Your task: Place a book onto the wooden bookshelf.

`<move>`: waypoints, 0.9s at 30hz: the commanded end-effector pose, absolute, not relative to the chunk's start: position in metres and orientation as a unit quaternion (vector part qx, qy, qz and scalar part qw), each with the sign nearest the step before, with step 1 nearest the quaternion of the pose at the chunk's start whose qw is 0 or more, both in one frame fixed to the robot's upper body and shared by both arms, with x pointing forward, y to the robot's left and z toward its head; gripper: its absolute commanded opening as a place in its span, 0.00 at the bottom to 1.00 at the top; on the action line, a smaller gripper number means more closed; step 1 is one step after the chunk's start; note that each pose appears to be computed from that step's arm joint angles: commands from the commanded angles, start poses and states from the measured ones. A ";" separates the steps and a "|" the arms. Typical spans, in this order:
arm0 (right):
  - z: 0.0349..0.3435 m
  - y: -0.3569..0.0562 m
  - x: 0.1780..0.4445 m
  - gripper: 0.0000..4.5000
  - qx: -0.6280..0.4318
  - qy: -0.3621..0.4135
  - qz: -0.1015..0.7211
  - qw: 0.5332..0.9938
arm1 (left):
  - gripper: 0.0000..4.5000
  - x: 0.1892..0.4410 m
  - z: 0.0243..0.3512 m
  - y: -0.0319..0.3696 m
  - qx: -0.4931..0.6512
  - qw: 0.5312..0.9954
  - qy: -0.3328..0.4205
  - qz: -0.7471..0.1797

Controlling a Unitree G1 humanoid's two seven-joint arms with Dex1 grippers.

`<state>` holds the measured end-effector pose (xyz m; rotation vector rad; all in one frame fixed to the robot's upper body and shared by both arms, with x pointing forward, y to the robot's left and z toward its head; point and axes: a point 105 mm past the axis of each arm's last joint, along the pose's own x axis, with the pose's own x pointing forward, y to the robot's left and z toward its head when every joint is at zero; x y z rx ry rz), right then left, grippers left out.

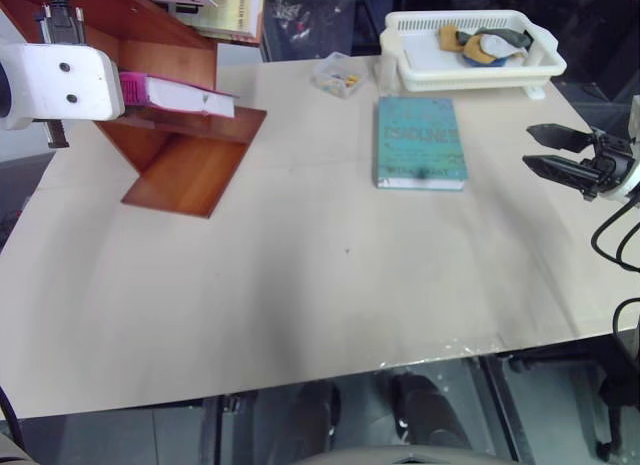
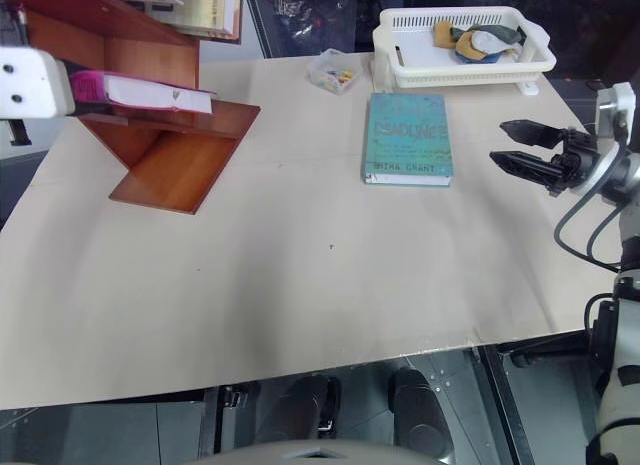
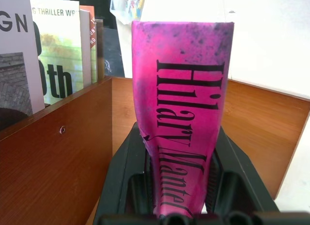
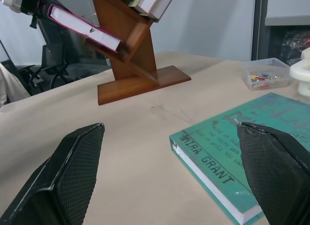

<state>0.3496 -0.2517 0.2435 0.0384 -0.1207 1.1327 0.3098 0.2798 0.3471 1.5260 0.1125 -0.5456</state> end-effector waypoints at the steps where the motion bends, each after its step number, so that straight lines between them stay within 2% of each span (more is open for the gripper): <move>1: 0.256 -0.256 0.339 1.00 0.000 -0.082 0.555 0.828 | 0.18 0.306 0.362 0.288 0.685 0.695 0.032 -0.215; 5: 0.256 -0.257 0.339 1.00 -0.001 -0.081 0.555 0.828 | 0.18 0.307 0.360 0.291 0.682 0.696 0.036 -0.220; 6: 0.256 -0.257 0.339 1.00 -0.001 -0.081 0.554 0.828 | 0.28 0.307 0.360 0.292 0.681 0.697 0.037 -0.220; 11: 0.255 -0.258 0.338 1.00 -0.001 -0.082 0.553 0.829 | 0.67 0.307 0.359 0.296 0.678 0.701 0.047 -0.218; 14: 0.255 -0.259 0.338 1.00 -0.001 -0.081 0.552 0.830 | 0.97 0.309 0.359 0.299 0.686 0.696 0.048 -0.206; 27: 0.256 -0.260 0.337 1.00 -0.004 -0.082 0.550 0.831 | 0.97 0.305 0.360 0.307 0.686 0.696 0.067 -0.203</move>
